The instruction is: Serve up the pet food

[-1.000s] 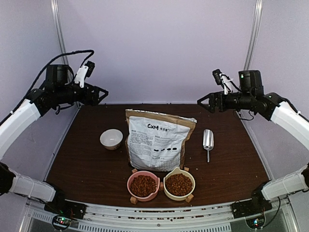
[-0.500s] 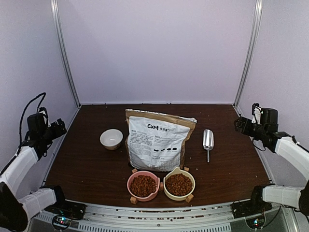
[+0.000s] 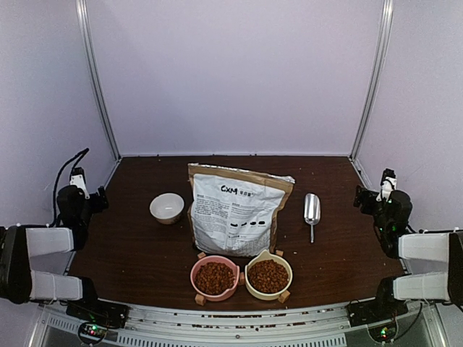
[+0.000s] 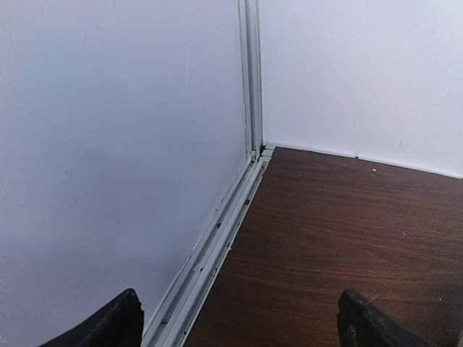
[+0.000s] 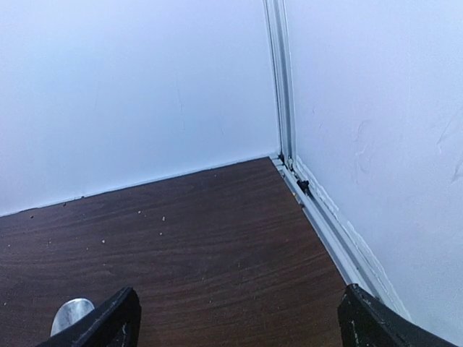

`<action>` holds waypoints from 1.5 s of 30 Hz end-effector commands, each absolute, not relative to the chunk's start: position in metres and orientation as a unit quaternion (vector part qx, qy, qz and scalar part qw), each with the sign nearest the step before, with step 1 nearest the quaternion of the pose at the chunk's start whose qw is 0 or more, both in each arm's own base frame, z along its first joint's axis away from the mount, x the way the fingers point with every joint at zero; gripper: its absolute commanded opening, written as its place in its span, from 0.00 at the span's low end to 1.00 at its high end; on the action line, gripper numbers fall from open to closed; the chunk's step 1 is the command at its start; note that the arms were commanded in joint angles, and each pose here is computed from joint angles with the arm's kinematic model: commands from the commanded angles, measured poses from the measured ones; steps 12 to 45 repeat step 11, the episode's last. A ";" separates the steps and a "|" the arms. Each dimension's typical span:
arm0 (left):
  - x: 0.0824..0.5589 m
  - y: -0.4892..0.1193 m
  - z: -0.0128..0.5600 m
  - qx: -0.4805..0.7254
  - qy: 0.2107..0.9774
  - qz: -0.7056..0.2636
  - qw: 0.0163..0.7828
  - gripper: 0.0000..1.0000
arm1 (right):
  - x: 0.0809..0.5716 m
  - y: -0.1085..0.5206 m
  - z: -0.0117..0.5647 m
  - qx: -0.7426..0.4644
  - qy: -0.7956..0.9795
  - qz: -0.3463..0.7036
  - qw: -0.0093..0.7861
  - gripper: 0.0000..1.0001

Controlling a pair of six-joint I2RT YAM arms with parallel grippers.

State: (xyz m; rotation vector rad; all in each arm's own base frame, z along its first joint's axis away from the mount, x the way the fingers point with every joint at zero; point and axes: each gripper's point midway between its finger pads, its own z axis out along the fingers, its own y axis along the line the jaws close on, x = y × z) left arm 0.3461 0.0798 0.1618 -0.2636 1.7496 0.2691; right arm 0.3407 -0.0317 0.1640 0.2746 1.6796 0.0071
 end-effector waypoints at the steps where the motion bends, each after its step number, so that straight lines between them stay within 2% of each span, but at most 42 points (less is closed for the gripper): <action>1: 0.353 0.076 0.188 -0.094 0.716 0.124 0.681 0.96 | 0.344 -0.039 0.202 0.113 0.686 -0.022 0.719 0.96; 45: 0.357 0.075 0.187 -0.101 0.715 0.137 0.679 0.97 | 0.345 -0.040 0.201 0.116 0.687 -0.026 0.717 0.96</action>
